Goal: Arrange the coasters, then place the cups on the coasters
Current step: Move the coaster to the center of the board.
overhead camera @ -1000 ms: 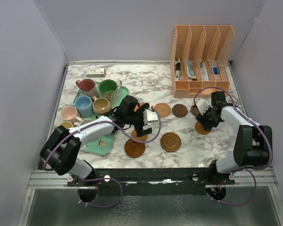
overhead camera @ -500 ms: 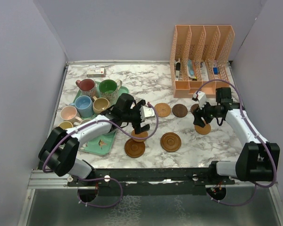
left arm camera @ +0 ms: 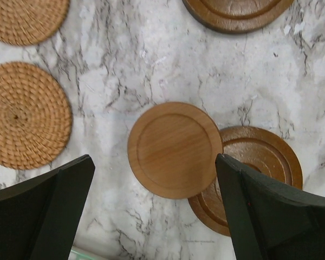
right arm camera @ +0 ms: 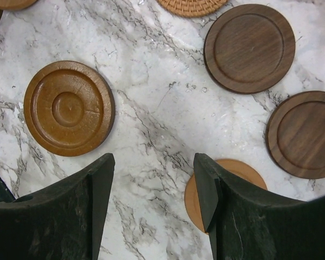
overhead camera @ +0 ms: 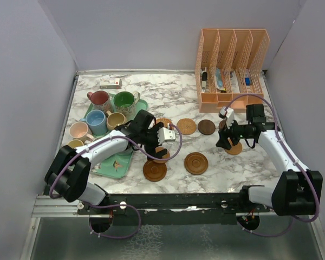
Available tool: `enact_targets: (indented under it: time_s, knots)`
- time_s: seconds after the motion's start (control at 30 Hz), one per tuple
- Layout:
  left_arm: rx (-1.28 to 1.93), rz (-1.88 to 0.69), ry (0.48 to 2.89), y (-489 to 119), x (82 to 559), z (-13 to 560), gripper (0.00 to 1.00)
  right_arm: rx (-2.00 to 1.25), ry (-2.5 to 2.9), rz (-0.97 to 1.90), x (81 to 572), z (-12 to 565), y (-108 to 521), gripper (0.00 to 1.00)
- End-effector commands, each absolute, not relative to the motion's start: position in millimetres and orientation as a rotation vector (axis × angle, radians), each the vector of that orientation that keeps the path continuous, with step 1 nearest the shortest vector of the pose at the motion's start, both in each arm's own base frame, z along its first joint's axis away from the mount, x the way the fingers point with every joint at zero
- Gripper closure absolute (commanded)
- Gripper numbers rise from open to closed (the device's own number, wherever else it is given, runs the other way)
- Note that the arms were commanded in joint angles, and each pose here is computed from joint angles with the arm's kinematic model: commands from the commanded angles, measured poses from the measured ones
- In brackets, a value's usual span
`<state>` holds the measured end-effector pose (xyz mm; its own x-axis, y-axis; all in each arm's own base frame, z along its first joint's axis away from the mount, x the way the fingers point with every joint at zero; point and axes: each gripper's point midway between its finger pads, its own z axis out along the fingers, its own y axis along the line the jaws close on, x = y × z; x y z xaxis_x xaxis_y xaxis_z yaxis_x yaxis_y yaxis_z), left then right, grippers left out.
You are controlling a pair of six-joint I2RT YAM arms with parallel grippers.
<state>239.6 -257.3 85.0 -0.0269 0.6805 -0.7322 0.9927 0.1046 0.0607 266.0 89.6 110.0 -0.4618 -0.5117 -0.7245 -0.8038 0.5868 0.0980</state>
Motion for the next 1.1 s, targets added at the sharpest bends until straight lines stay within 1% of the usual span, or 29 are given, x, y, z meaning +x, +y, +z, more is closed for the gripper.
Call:
enact_targets:
  time_s: [0.0, 0.33, 0.47, 0.73, 0.9, 1.07]
  knots:
    - [1.719, -0.582, 1.897, -232, 226, 68, 0.01, -1.037, 2.118, 0.605, 264, 111, 96, 0.38]
    - [1.761, -0.486, 2.07, -209, 223, 37, 0.01, -1.041, 2.121, 0.599, 261, 107, 96, 0.38]
    - [1.765, -0.506, 2.096, -212, 224, 30, 0.01, -1.039, 2.126, 0.586, 260, 105, 94, 0.38]
    - [1.712, -0.641, 2.068, -242, 231, 38, 0.09, -1.038, 2.13, 0.582, 261, 104, 94, 0.38]
    - [1.704, -0.683, 2.046, -260, 238, 40, 0.16, -1.036, 2.132, 0.575, 261, 103, 93, 0.38]
    - [1.705, -0.72, 2.092, -277, 244, 24, 0.19, -1.034, 2.134, 0.568, 261, 103, 92, 0.38]
